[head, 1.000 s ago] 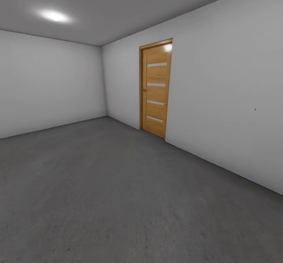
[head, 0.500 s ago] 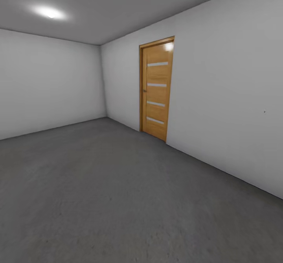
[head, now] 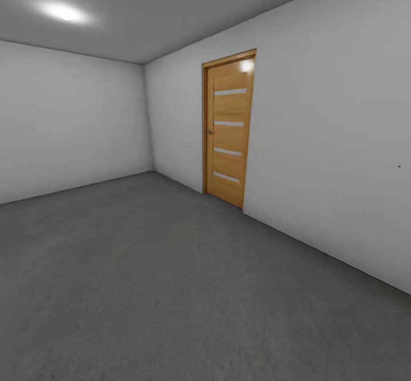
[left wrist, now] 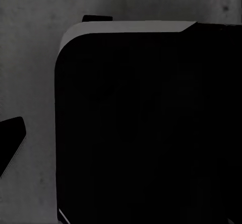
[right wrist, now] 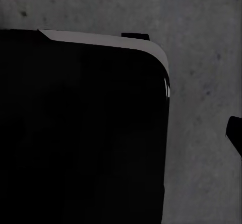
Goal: Move the two storage containers from the living room to the garage. In the garage, place one container on the floor and stack the other container on top of it (either order is fine).
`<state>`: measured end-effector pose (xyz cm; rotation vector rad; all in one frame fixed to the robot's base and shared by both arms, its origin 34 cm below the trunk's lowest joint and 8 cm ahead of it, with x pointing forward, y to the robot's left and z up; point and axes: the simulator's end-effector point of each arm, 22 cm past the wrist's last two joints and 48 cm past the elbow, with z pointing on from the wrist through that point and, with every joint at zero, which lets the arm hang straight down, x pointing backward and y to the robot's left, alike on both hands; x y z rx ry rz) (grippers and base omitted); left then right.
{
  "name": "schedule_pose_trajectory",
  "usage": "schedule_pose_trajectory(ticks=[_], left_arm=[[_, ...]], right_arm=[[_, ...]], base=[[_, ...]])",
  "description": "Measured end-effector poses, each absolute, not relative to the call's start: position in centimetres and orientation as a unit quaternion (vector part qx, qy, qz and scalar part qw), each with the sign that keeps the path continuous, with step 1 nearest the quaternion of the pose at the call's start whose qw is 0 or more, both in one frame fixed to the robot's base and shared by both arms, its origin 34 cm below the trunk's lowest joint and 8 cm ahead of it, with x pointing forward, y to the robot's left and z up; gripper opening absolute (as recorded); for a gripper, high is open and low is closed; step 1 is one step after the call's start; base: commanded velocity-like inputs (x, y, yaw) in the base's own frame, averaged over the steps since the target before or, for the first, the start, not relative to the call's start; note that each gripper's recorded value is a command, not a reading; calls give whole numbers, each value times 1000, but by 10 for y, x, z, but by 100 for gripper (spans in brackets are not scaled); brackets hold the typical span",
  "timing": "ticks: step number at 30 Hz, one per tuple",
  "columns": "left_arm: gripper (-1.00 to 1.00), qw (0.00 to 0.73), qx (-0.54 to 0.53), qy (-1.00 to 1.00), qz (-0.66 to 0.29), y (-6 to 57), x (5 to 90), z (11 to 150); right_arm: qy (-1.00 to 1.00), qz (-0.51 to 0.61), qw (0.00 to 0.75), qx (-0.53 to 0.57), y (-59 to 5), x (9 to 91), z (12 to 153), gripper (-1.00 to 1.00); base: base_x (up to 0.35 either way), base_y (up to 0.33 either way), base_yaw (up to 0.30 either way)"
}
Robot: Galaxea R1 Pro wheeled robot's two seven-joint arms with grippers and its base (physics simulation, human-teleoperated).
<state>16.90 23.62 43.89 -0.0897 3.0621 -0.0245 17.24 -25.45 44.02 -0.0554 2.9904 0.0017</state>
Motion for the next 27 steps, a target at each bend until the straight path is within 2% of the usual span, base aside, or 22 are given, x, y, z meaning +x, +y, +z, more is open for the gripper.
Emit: schedule_pose_trajectory(ticks=[13, 27], left_arm=[[100, 39, -29, 999, -8, 236, 169, 439], [100, 39, -29, 999, -8, 236, 169, 439]], right_arm=[[997, 1, 76, -19, -254, 173, 440, 100], [997, 1, 75, -18, -254, 172, 440, 100]], base=[[322, 0, 18], [322, 0, 204]])
